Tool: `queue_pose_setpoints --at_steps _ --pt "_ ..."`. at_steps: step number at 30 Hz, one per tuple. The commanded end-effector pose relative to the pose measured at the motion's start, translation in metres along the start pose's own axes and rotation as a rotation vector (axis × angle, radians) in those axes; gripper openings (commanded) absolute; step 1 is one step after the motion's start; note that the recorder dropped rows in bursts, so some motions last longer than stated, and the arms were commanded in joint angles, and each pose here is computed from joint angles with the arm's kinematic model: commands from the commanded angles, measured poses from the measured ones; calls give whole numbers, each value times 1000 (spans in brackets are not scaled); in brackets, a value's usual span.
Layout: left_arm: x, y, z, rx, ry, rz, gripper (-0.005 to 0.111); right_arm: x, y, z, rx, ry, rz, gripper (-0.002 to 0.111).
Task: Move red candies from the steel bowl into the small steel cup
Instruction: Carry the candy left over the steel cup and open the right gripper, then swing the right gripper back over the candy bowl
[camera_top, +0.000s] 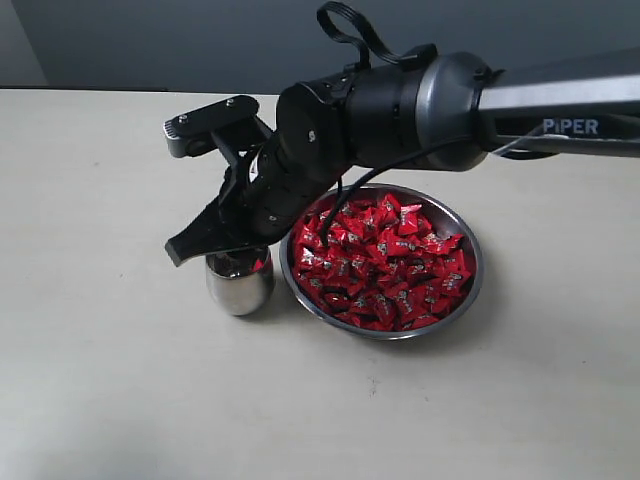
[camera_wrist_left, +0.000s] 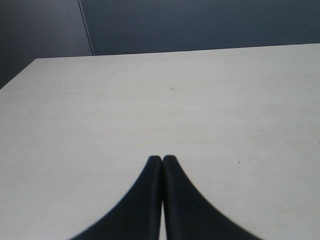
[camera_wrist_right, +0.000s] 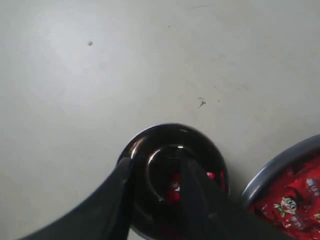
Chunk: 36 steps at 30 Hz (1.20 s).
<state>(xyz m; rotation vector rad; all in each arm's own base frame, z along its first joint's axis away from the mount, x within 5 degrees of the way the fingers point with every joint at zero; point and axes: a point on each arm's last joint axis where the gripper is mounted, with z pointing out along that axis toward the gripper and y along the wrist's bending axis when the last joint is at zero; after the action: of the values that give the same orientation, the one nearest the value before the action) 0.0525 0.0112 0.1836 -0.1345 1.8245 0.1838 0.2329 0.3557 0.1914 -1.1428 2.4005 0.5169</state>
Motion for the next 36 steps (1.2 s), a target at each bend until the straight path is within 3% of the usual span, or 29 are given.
queue_pose_setpoints --at_steps 1,10,14,17,25,36 --pt "1 0 0 7 -8 2 0 -3 -1 -6 3 -5 -12 31" --pt "1 0 0 7 -8 2 0 -19 0 -57 62 -174 -90 31" --pt "1 0 0 7 -8 2 0 -5 -7 -76 121 -272 -97 26" --pt "1 0 0 7 -8 2 0 11 -25 -86 157 -276 -32 26" --pt "1 0 0 7 -8 2 0 54 -107 -124 315 -265 201 26" --pt "1 0 0 7 -8 2 0 64 -124 -116 345 -215 242 26"
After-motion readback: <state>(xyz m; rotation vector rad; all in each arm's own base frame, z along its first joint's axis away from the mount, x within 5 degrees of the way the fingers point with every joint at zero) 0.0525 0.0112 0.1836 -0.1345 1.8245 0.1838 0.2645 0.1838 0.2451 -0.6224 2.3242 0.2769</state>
